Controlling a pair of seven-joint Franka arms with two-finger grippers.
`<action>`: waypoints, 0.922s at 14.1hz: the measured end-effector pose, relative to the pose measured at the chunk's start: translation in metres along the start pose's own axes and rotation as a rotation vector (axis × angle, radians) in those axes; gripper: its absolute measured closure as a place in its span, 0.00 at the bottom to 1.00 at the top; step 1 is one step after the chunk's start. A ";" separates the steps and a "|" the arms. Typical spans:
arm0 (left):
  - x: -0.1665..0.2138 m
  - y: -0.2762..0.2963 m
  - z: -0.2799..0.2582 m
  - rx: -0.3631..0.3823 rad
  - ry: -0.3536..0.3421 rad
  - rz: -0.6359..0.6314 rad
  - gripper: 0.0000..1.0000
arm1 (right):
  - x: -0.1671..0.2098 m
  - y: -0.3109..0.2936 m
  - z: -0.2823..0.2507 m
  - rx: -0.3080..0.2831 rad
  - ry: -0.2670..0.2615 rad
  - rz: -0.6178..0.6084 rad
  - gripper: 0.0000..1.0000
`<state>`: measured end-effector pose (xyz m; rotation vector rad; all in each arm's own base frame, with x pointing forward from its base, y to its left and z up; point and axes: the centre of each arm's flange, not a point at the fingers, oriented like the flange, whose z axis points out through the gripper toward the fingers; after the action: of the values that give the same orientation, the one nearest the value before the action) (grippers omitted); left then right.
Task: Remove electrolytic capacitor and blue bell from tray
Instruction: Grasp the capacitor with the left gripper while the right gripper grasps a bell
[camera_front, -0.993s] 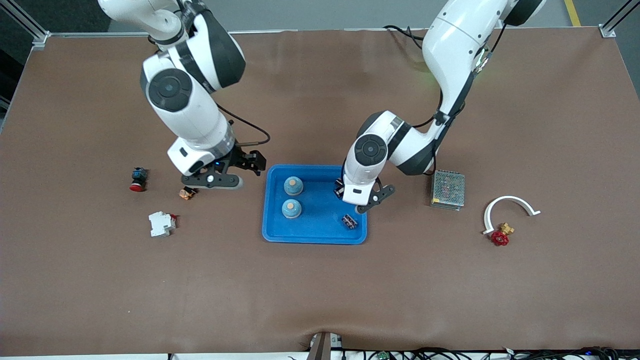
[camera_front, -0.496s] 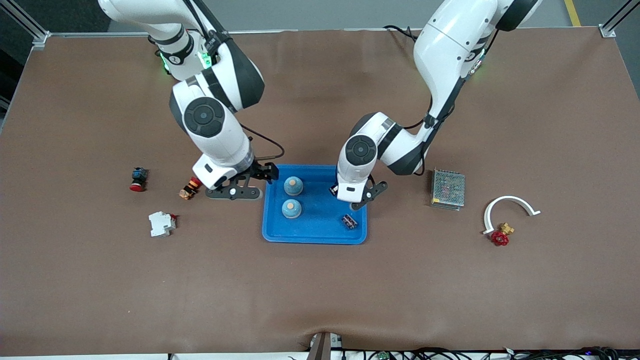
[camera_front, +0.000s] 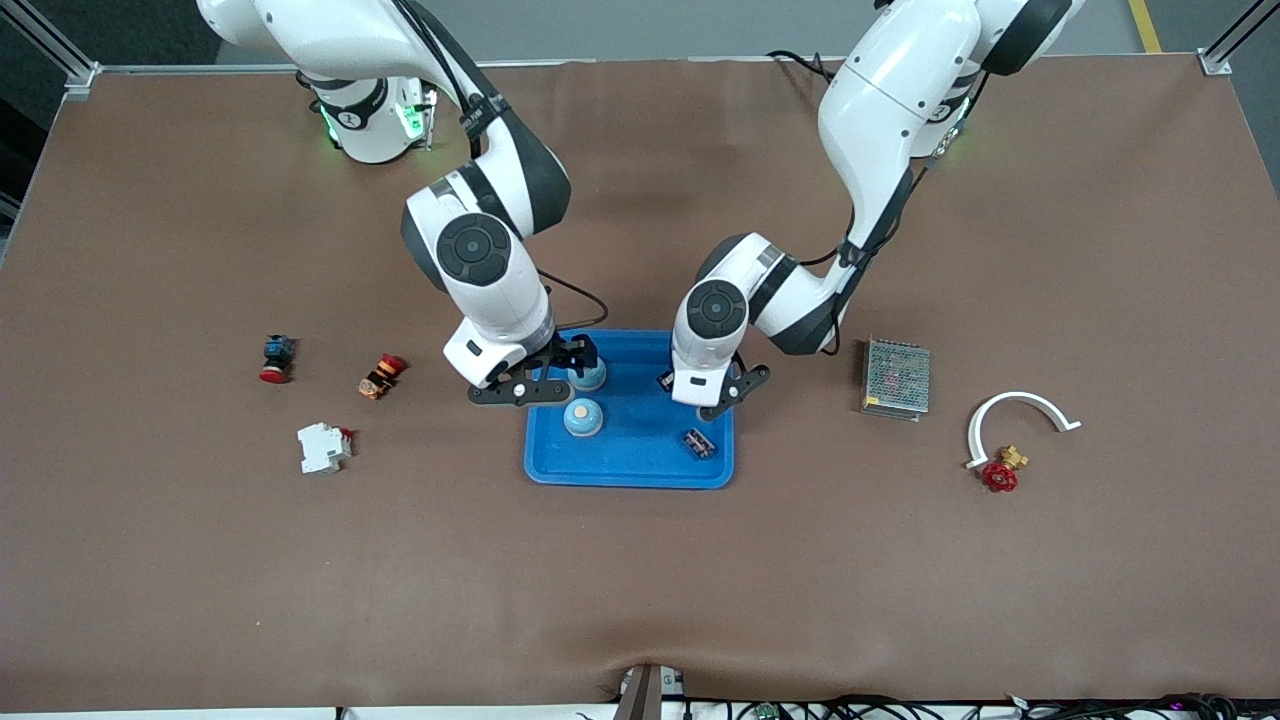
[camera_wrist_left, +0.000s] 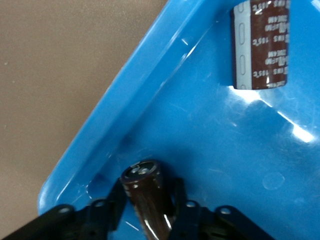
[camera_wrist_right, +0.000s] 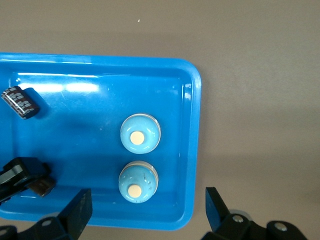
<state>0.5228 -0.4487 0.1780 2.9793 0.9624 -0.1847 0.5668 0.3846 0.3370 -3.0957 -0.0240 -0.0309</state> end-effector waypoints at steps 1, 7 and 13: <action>0.000 0.001 -0.002 -0.004 0.001 0.000 0.70 | -0.001 0.000 0.008 0.003 0.007 -0.001 0.00; 0.031 0.006 -0.044 -0.069 0.036 -0.027 0.70 | -0.020 -0.003 0.059 0.001 0.009 -0.019 0.00; 0.064 -0.007 -0.105 -0.091 0.076 -0.044 0.70 | -0.029 -0.010 0.093 -0.018 -0.016 -0.035 0.00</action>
<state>0.5813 -0.4014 0.2753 2.9032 1.0157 -0.0275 0.5398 0.3980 0.2437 -3.1138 -0.0796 -0.0070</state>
